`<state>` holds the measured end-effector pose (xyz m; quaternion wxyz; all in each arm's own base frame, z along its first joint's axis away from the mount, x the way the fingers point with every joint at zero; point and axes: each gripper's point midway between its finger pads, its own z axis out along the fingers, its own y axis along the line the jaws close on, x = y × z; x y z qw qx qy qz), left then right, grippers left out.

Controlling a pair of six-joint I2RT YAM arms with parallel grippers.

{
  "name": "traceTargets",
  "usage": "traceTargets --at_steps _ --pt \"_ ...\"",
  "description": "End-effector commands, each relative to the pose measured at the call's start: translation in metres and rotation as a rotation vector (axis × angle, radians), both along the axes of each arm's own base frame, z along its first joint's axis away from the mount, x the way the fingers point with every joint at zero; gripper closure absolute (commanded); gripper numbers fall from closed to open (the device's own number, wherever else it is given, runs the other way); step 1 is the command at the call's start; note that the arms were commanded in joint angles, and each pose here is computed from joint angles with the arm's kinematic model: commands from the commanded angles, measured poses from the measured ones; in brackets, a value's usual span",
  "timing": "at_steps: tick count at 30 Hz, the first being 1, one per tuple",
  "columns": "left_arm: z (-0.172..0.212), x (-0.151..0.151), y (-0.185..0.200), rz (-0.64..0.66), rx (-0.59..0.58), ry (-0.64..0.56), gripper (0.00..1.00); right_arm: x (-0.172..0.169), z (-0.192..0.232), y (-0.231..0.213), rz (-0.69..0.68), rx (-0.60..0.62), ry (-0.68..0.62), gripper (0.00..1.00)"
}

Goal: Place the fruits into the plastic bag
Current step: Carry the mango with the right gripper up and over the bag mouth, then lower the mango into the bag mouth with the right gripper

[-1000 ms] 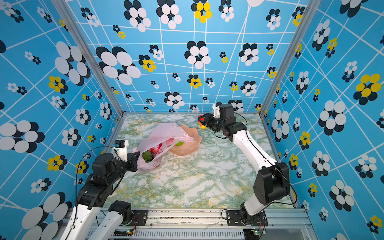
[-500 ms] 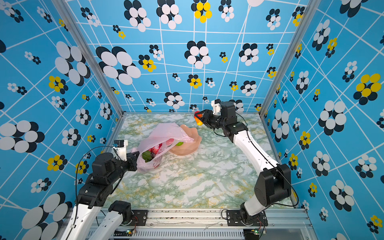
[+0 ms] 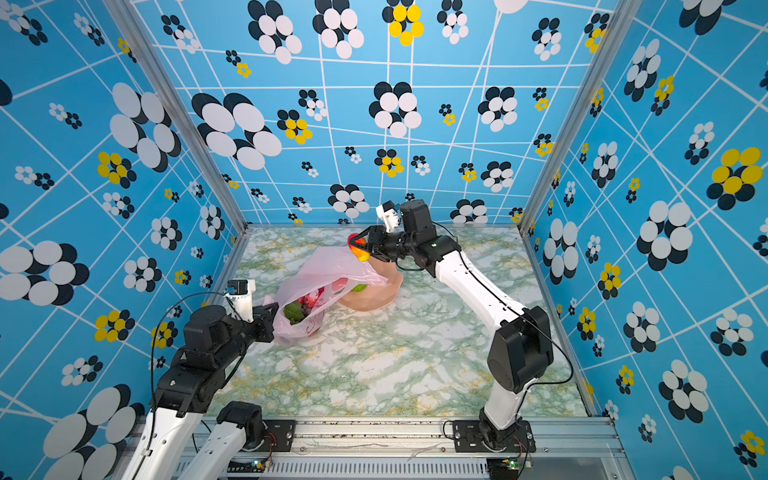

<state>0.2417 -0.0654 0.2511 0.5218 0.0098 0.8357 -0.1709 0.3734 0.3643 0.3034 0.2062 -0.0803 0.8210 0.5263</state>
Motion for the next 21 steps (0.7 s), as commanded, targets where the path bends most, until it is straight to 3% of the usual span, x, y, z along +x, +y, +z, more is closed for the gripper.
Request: traceTargets --at_steps 1,15,21 --pt "-0.005 0.003 0.001 0.001 -0.001 0.005 1.0 -0.015 -0.01 0.019 0.079 -0.027 0.017 0.54" --pt "-0.002 0.001 0.001 0.002 -0.004 -0.005 1.0 -0.086 -0.05 0.076 0.383 -0.232 0.066 0.54" --pt "-0.001 0.0 0.001 0.004 -0.003 -0.011 1.0 -0.096 -0.068 0.085 0.423 -0.294 0.094 0.54"
